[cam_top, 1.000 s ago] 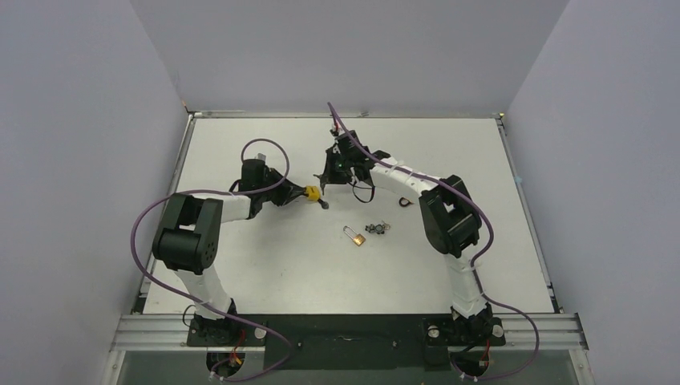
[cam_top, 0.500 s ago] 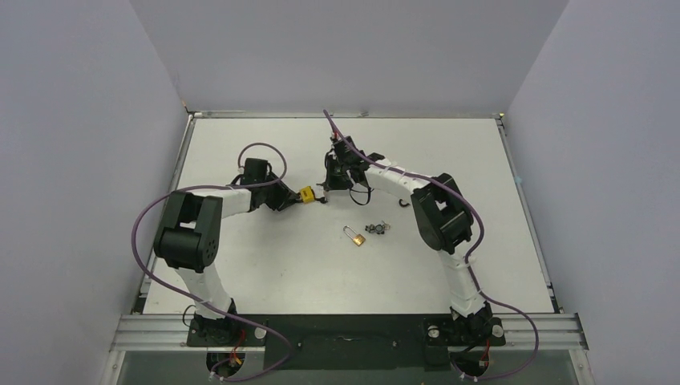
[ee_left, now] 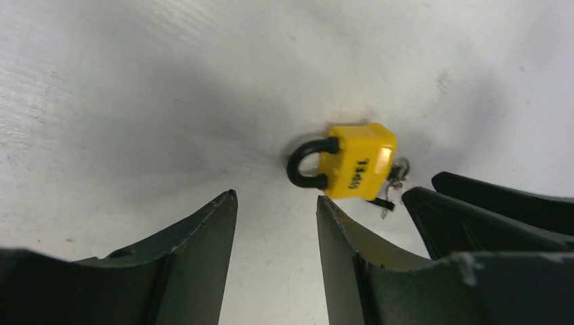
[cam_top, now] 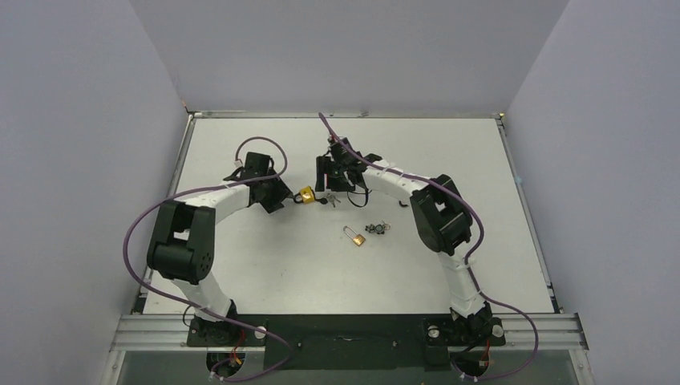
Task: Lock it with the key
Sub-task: Place the lock at the center of the board, then reset both arms
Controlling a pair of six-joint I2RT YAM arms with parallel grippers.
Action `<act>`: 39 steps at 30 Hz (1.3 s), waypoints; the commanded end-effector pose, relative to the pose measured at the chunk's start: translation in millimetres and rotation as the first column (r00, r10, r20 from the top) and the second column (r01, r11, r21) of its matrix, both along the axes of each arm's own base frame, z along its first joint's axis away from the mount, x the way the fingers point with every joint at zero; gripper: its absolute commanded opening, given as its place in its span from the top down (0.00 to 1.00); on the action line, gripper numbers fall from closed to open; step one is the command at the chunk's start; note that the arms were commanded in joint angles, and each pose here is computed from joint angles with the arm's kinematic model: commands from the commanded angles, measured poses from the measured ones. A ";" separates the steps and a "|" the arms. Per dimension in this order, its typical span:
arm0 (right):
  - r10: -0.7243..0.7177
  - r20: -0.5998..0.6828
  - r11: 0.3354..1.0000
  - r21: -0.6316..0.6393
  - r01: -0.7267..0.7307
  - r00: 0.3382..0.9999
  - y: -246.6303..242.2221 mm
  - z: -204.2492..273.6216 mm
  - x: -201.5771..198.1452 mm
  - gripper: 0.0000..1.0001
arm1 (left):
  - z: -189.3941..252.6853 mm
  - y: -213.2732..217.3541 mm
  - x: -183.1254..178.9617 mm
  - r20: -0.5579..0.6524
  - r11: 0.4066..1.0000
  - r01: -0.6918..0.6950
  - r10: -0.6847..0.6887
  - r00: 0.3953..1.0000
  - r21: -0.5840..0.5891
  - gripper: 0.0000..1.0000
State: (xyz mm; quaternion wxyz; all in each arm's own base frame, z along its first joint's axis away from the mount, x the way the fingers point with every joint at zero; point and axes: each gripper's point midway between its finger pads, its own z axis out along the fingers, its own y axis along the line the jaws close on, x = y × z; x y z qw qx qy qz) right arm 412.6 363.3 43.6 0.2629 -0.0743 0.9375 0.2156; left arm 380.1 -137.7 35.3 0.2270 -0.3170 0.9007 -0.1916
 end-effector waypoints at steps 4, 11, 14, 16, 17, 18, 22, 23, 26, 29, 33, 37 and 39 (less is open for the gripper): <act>-0.057 0.240 0.996 0.073 0.041 0.969 -19.2 127.0 2.2 0.22 | 120.9 -28.1 3.4 0.277 0.967 0.184 -0.228 0.934 0.177 0.52; -0.159 0.391 0.983 0.149 0.108 0.906 -67.9 214.3 -26.4 0.18 | 208.3 -81.8 -32.6 0.451 0.880 0.373 -0.472 0.757 0.296 0.50; -0.199 0.450 0.973 0.197 0.121 0.871 -91.4 250.9 -46.3 0.17 | 236.2 -93.5 -52.0 0.500 0.850 0.403 -0.526 0.689 0.339 0.46; -0.220 0.479 0.968 0.215 0.129 0.850 -106.0 268.2 -59.0 0.16 | 254.2 -101.5 -64.6 0.535 0.833 0.413 -0.554 0.638 0.369 0.46; -0.234 0.496 0.964 0.229 0.134 0.836 -115.4 278.4 -67.3 0.15 | 259.4 -108.3 -72.0 0.545 0.818 0.430 -0.575 0.610 0.382 0.45; -0.241 0.503 0.963 0.233 0.138 0.830 -120.6 281.5 -70.7 0.15 | 265.4 -108.2 -75.6 0.557 0.818 0.428 -0.575 0.599 0.385 0.45; -0.288 0.540 0.950 0.268 0.163 0.791 -148.3 299.3 -92.2 0.13 | 283.9 -109.2 -86.9 0.585 0.814 0.431 -0.580 0.567 0.389 0.45; -0.306 0.550 0.944 0.279 0.174 0.777 -157.4 303.3 -98.3 0.13 | 285.7 -108.4 -88.7 0.586 0.813 0.432 -0.581 0.565 0.390 0.44; -0.337 0.556 0.934 0.301 0.194 0.760 -170.9 305.8 -108.3 0.12 | 296.4 -105.8 -93.9 0.597 0.813 0.431 -0.582 0.552 0.392 0.44; -0.354 0.563 0.927 0.316 0.201 0.747 -179.5 310.2 -115.0 0.11 | 298.2 -103.9 -96.8 0.595 0.811 0.433 -0.584 0.552 0.393 0.44; -0.356 0.565 0.927 0.315 0.204 0.744 -184.7 309.9 -119.5 0.11 | 298.9 -100.5 -97.5 0.607 0.819 0.418 -0.572 0.552 0.393 0.44; -0.362 0.565 0.924 0.324 0.204 0.741 -186.9 312.3 -121.7 0.11 | 296.0 -99.5 -98.5 0.603 0.819 0.418 -0.572 0.556 0.392 0.44; -0.358 0.566 0.925 0.326 0.197 0.743 -186.2 312.9 -122.5 0.11 | 295.6 -99.9 -98.5 0.601 0.818 0.420 -0.574 0.557 0.392 0.44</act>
